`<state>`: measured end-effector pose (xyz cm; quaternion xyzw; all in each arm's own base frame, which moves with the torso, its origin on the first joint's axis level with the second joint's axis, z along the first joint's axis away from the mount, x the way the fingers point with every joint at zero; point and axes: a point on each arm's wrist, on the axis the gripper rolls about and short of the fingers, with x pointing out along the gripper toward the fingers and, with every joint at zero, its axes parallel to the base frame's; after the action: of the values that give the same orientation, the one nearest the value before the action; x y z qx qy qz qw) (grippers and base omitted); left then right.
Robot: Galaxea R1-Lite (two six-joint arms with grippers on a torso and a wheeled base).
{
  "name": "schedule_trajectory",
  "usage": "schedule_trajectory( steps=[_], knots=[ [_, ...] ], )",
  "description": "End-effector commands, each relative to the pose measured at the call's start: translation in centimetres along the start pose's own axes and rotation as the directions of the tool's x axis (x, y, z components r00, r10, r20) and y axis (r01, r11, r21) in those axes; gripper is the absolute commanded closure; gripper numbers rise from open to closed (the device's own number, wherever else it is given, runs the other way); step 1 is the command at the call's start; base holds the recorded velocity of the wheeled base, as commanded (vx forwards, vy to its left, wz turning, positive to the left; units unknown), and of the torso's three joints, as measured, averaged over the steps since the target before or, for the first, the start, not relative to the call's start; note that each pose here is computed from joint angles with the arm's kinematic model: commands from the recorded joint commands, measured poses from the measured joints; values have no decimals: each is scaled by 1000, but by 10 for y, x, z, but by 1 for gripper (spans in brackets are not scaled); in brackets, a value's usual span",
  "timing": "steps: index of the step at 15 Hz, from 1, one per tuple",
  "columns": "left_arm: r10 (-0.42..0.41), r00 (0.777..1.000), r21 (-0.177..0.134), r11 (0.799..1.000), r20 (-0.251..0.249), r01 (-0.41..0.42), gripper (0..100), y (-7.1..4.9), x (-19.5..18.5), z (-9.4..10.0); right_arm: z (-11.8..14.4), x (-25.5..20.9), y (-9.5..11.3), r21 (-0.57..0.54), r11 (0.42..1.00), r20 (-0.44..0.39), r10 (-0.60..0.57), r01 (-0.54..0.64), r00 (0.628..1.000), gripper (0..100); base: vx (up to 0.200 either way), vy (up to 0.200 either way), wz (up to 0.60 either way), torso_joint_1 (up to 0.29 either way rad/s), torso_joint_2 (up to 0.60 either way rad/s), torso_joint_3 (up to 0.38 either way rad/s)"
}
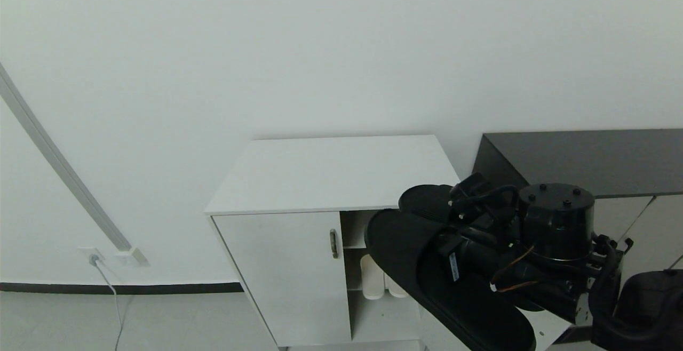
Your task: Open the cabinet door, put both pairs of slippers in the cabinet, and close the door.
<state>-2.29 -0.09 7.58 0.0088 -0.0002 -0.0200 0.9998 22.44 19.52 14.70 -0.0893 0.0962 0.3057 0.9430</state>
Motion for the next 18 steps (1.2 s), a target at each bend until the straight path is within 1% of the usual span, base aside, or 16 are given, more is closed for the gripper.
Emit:
schedule_trajectory(
  steps=[1, 8, 18],
  knots=[
    [3, 1000, -1, 1000, 0, -3, 100, 0, 0, 0, -1, 1, 1, -1, 1000, -2, 2, -2, 1000, 100, 0, 0, 0, -159, 344, 193],
    [6, 1000, -4, 1000, 0, -6, 100, 0, 0, 0, -5, 2, 1, -15, 1000, -18, 3, -3, 1000, 100, 0, 0, 0, -163, 375, 212],
    [6, 1000, -4, 1000, 0, -6, 100, 0, 0, 0, -7, 2, 1, -17, 1000, -22, 3, -4, 1000, 100, 0, 0, 0, -218, 532, 313]
  ],
)
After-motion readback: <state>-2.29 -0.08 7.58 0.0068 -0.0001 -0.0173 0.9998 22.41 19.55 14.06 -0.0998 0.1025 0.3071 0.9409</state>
